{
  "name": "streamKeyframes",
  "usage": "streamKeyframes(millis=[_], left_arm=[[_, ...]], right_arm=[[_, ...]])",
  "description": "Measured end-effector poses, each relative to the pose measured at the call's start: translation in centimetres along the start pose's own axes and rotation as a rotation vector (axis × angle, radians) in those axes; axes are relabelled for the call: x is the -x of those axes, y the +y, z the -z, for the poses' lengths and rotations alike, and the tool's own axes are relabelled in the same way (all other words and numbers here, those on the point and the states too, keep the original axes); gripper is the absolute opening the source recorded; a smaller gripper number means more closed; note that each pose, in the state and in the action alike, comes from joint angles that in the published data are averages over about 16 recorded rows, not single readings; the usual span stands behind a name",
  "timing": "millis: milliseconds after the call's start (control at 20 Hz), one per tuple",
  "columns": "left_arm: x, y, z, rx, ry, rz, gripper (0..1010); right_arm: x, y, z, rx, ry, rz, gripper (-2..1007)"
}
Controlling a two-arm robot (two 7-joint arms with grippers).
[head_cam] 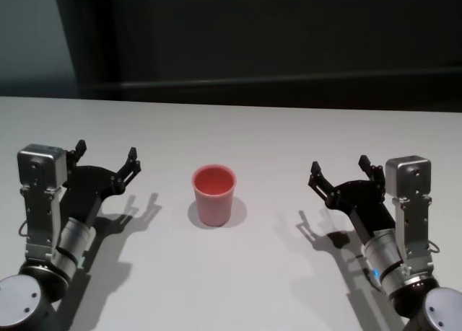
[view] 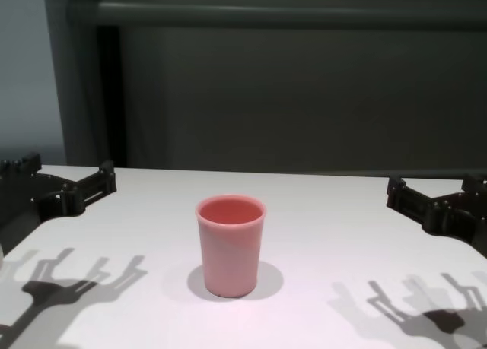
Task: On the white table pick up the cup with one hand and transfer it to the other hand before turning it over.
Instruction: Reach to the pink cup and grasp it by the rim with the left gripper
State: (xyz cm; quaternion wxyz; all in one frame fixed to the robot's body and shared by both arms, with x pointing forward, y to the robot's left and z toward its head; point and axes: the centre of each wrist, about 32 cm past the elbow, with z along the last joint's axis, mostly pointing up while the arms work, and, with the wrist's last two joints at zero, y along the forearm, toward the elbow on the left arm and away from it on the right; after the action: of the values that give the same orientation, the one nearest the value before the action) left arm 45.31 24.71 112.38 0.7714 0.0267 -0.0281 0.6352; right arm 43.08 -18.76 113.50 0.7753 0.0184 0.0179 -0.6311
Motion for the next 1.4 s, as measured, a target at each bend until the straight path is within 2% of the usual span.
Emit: streamKeyframes(millis=[150, 350, 650, 1000, 1400], left_arm=[[0.02, 0.0, -0.08, 0.002, -0.007, 0.006, 1001], [-0.05, -0.2, -0.49, 0.014, -0.036, 0.025, 1001], [-0.69, -0.5, -1.95, 0.052, -0.128, 0.082, 1001], [-2.31, -1.2, -4.83, 0.109, -0.302, 0.184, 1001], [-4.43, -2.3, -8.96, 0.163, -0.553, 0.330, 1001]], right_arm=[[0.00, 0.00, 0.00, 0.000, 0.000, 0.000, 1002], [0.00, 0.00, 0.00, 0.000, 0.000, 0.000, 1002], [0.00, 0.00, 0.00, 0.000, 0.000, 0.000, 1002], [0.00, 0.00, 0.00, 0.000, 0.000, 0.000, 1002], [0.00, 0.00, 0.00, 0.000, 0.000, 0.000, 1002]])
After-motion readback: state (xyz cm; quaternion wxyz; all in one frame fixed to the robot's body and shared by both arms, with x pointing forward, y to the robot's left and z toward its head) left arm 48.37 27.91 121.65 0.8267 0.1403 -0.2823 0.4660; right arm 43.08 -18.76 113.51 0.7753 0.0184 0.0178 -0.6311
